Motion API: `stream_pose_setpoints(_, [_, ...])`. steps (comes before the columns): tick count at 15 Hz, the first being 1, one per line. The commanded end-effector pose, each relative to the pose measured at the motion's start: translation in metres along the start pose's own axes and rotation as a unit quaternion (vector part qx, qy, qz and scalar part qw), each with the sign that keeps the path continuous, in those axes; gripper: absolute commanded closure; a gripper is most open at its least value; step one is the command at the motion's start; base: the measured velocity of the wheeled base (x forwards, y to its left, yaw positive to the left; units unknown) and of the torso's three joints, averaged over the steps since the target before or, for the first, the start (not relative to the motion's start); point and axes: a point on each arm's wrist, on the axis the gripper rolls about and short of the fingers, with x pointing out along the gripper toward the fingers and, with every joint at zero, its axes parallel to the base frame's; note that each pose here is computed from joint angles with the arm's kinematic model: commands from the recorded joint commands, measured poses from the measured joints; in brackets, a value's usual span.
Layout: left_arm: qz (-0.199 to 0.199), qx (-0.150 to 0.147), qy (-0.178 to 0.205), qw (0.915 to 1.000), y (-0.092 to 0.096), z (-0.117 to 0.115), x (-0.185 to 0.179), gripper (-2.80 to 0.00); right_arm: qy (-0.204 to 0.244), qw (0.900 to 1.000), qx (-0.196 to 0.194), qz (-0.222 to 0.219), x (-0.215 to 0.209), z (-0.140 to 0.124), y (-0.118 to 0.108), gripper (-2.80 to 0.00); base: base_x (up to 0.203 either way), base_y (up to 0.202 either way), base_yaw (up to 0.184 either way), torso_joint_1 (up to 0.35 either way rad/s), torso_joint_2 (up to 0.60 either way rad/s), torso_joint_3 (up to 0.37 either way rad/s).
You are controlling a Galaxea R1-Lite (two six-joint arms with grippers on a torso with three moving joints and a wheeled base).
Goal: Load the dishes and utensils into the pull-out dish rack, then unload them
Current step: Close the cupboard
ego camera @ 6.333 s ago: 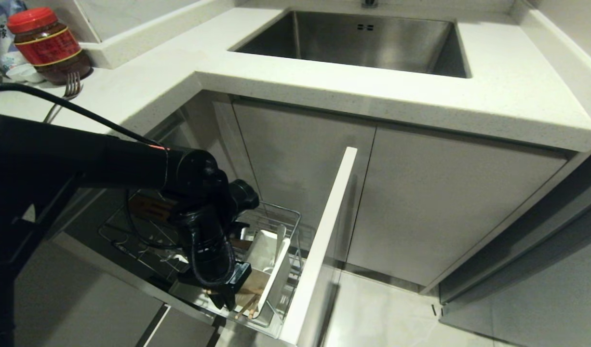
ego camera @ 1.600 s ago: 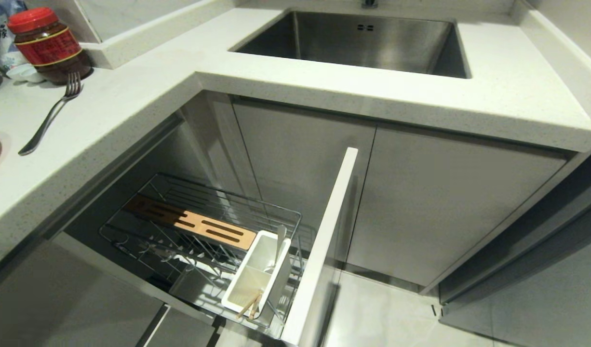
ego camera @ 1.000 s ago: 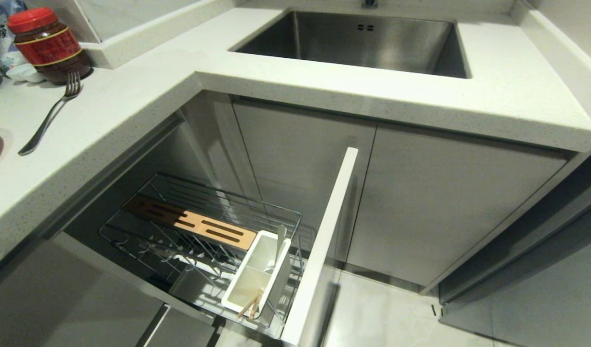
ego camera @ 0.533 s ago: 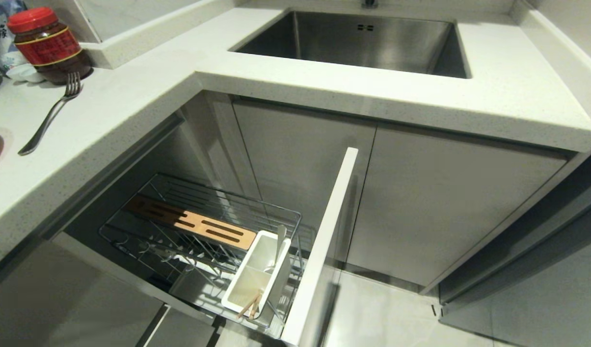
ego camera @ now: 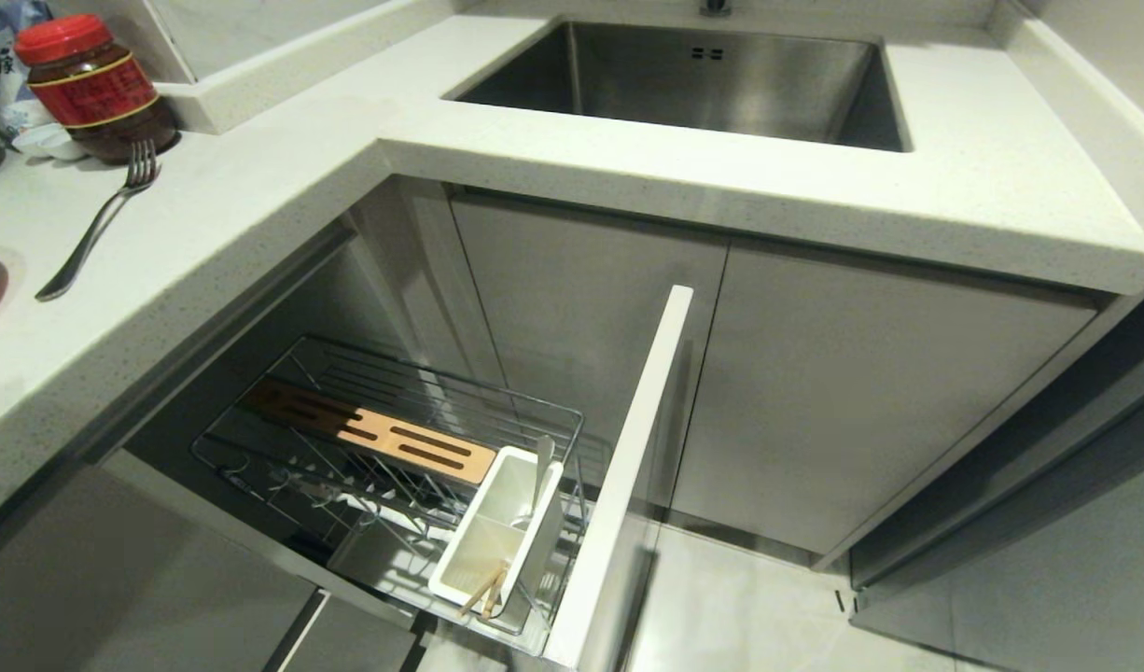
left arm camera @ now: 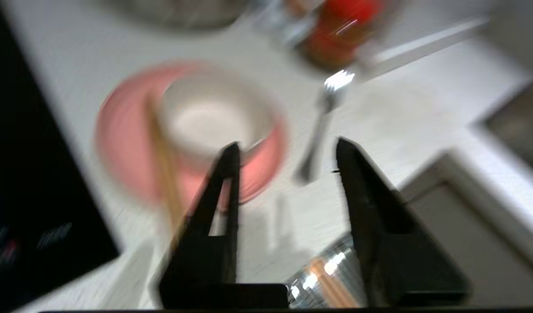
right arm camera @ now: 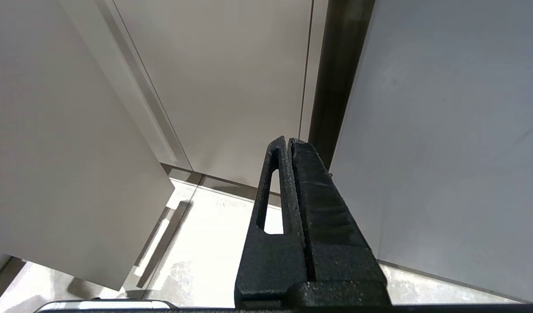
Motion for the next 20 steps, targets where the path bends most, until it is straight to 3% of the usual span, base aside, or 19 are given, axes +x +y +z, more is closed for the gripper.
stream_pose_setpoints(1, [-0.106, -0.005, -0.056, 0.9928, -0.002, 0.029, -0.036, 0.00, 0.013, 1.000, 0.000, 0.000, 0.002, -0.007, 0.000, 0.00, 0.000, 0.000, 0.000, 0.000, 0.00, 0.000])
stream_pose_setpoints(4, [-0.261, -0.023, -0.043, 0.9641, -0.010, 0.062, -0.029, 0.00, 0.013, 1.000, 0.000, 0.000, 0.002, -0.007, 0.000, 0.00, 0.000, 0.000, 0.000, 0.000, 0.00, 0.000])
stream_pose_setpoints(7, [-0.345, -0.037, 0.075, 0.9349, -0.055, 0.048, 0.025, 0.00, 0.013, 1.000, 0.000, 0.000, 0.002, -0.007, 0.000, 0.00, 0.000, 0.000, 0.000, 0.000, 0.00, 0.000])
stream_pose_setpoints(9, [-0.393, -0.026, 0.164, 0.9046, -0.089, 0.022, 0.044, 0.00, 0.013, 1.000, 0.000, 0.000, 0.002, -0.007, 0.000, 0.00, 0.000, 0.000, 0.000, 0.000, 0.00, 0.000])
stream_pose_setpoints(11, [-0.438, -0.011, 0.248, 0.8639, -0.118, -0.005, 0.044, 0.00, 0.014, 1.000, 0.000, 0.000, 0.002, -0.008, 0.000, 0.00, 0.000, 0.000, 0.000, 0.000, 0.00, 0.000])
stream_pose_setpoints(14, [-0.465, 0.016, 0.355, 0.8109, -0.154, -0.047, 0.033, 0.00, 0.013, 1.000, 0.000, 0.000, 0.002, -0.007, 0.000, 0.00, 0.000, 0.000, 0.000, 0.000, 0.00, 0.000])
stream_pose_setpoints(17, [-0.475, 0.043, 0.428, 0.7677, -0.179, -0.084, 0.014, 0.00, 0.013, 1.000, 0.000, 0.000, 0.002, -0.007, 0.000, 0.00, 0.000, 0.000, 0.000, 0.000, 0.00, 0.000])
stream_pose_setpoints(18, [-0.472, 0.053, 0.449, 0.7564, -0.188, -0.098, 0.009, 0.00, 0.013, 1.000, 0.000, -0.001, 0.002, -0.007, 0.000, 0.00, 0.000, 0.000, 0.000, 0.000, 0.00, 0.000])
stream_pose_setpoints(20, [-0.458, 0.074, 0.481, 0.7437, -0.202, -0.124, 0.002, 0.00, 0.013, 1.000, 0.000, 0.000, 0.002, -0.007, 0.000, 0.00, 0.000, 0.000, 0.000, 0.000, 0.00, 0.000])
